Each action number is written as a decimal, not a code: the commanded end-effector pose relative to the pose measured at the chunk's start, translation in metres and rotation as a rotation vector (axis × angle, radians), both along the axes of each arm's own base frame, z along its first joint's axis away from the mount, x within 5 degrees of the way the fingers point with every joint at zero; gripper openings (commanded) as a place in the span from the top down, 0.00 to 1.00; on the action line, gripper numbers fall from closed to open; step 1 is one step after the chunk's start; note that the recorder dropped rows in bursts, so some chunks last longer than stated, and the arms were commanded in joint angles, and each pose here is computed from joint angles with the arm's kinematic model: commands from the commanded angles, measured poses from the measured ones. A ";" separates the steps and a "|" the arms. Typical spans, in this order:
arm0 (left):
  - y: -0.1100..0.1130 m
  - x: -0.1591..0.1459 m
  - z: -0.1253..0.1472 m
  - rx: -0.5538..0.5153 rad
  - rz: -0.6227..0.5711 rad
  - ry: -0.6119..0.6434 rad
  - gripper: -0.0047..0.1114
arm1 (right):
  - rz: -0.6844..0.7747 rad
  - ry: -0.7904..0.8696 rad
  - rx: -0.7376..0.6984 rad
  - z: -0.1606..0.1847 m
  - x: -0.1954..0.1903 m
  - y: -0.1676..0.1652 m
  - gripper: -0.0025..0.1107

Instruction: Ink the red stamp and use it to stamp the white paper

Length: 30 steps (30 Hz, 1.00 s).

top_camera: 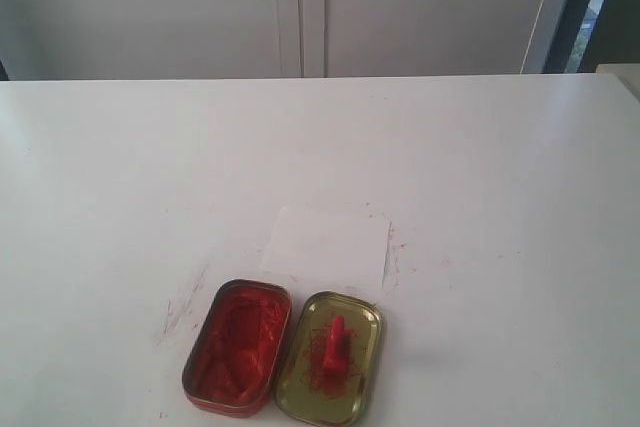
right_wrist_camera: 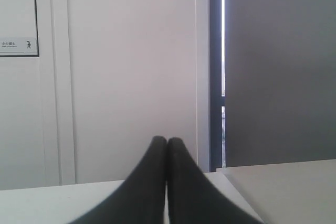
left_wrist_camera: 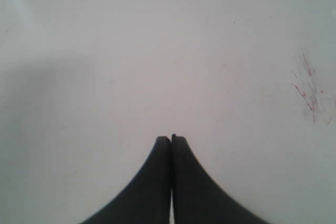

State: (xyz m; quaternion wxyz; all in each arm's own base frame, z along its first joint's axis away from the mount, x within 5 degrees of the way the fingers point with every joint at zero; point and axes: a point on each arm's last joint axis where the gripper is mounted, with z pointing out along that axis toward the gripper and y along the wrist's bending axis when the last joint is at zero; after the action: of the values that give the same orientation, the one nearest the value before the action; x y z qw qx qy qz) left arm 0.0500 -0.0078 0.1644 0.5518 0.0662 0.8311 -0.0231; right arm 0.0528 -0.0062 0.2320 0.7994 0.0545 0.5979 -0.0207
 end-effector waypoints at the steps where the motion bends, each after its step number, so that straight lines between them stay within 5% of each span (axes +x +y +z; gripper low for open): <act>1: 0.000 0.000 -0.002 0.001 0.000 0.003 0.96 | -0.003 -0.033 -0.005 0.009 -0.003 0.000 0.98; 30: 0.000 0.001 0.002 -0.003 0.005 -0.045 0.96 | -0.025 0.190 -0.098 0.068 0.005 -0.001 0.98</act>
State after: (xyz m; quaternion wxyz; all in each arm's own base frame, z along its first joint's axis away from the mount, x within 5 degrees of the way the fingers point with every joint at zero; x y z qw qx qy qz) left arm 0.0513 -0.0076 0.1676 0.5674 0.0642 0.8206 -0.0220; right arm 0.0567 -0.0067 0.2947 0.7403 0.0200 0.6689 -0.0646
